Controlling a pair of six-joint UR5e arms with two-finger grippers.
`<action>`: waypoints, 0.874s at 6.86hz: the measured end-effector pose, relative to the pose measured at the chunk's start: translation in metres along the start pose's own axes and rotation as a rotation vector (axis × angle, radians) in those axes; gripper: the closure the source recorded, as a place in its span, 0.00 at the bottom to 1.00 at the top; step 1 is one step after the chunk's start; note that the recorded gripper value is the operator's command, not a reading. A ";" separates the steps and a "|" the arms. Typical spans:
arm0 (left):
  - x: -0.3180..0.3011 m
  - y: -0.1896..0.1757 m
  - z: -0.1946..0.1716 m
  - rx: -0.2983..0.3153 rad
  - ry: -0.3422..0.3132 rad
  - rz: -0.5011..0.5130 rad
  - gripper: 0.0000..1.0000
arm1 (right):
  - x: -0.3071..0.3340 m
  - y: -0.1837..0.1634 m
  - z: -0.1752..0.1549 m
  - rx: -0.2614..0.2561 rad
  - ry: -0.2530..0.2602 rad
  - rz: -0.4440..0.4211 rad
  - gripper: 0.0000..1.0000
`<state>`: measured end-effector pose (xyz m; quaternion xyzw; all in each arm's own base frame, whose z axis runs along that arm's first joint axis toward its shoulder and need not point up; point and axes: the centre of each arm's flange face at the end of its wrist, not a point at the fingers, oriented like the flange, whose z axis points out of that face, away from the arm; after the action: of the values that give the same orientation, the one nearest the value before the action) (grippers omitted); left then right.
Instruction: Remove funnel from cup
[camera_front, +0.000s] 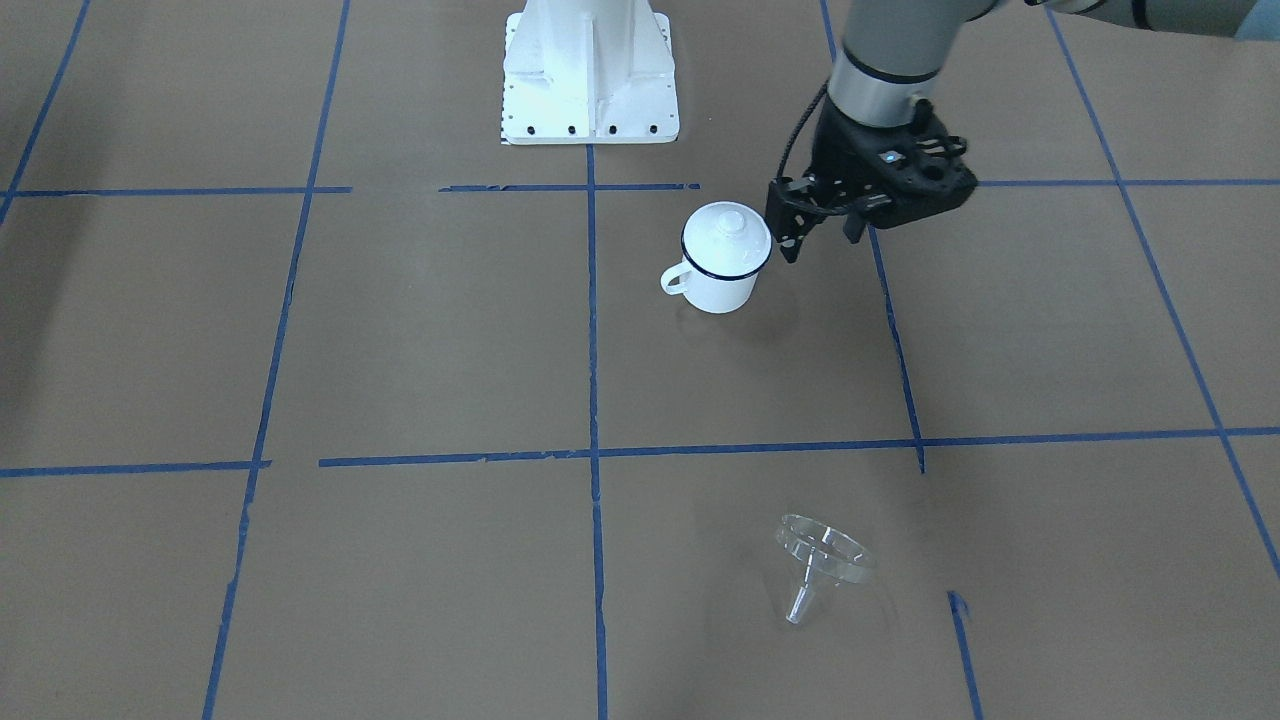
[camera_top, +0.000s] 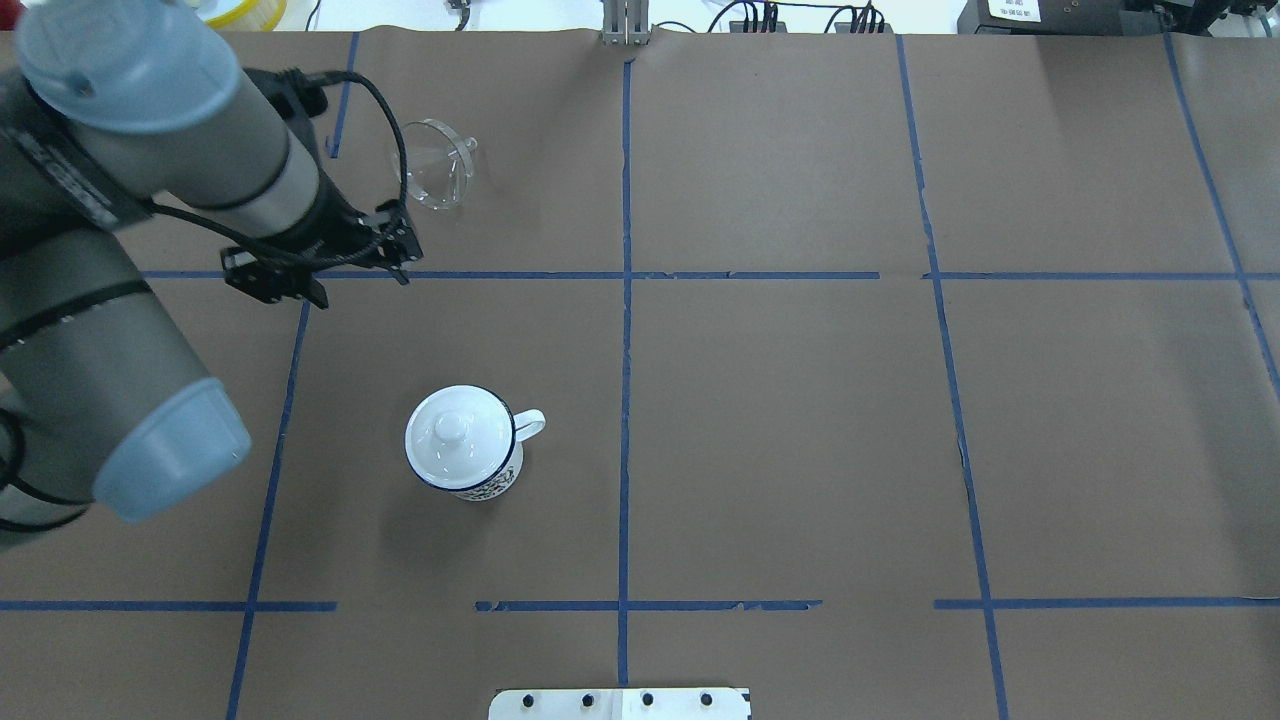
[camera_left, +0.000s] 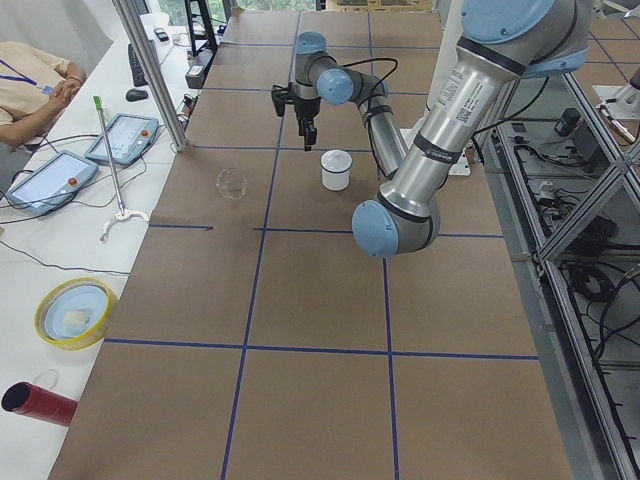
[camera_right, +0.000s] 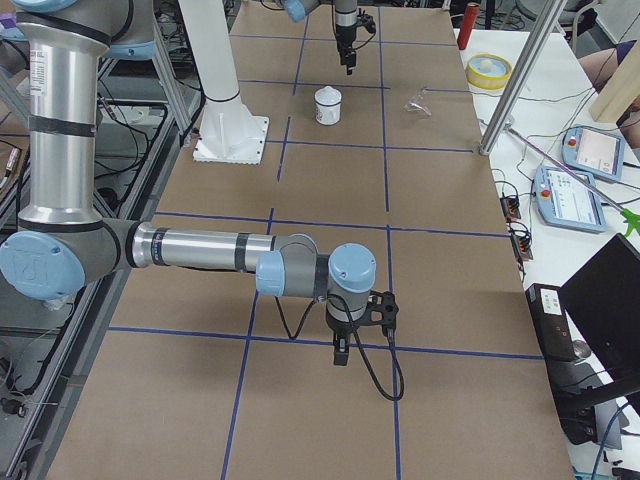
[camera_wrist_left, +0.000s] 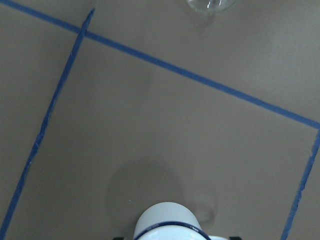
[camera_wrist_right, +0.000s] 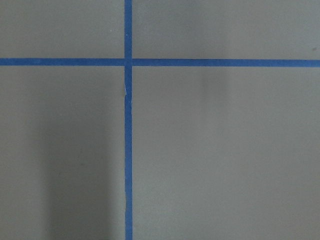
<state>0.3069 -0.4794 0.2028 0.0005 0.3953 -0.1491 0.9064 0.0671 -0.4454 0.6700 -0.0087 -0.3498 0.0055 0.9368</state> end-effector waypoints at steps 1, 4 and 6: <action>-0.044 -0.038 -0.014 0.009 -0.009 0.068 0.10 | 0.000 0.000 0.000 0.000 0.000 0.000 0.00; -0.237 -0.149 -0.048 0.010 -0.071 0.275 0.09 | 0.000 0.000 0.000 0.000 0.000 0.000 0.00; -0.360 -0.208 -0.059 -0.013 -0.103 0.354 0.04 | 0.000 0.000 0.000 0.000 0.000 0.000 0.00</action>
<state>-0.0231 -0.5745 0.4442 0.0566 0.3429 0.0156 0.9375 0.0672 -0.4454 0.6700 -0.0087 -0.3498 0.0056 0.9368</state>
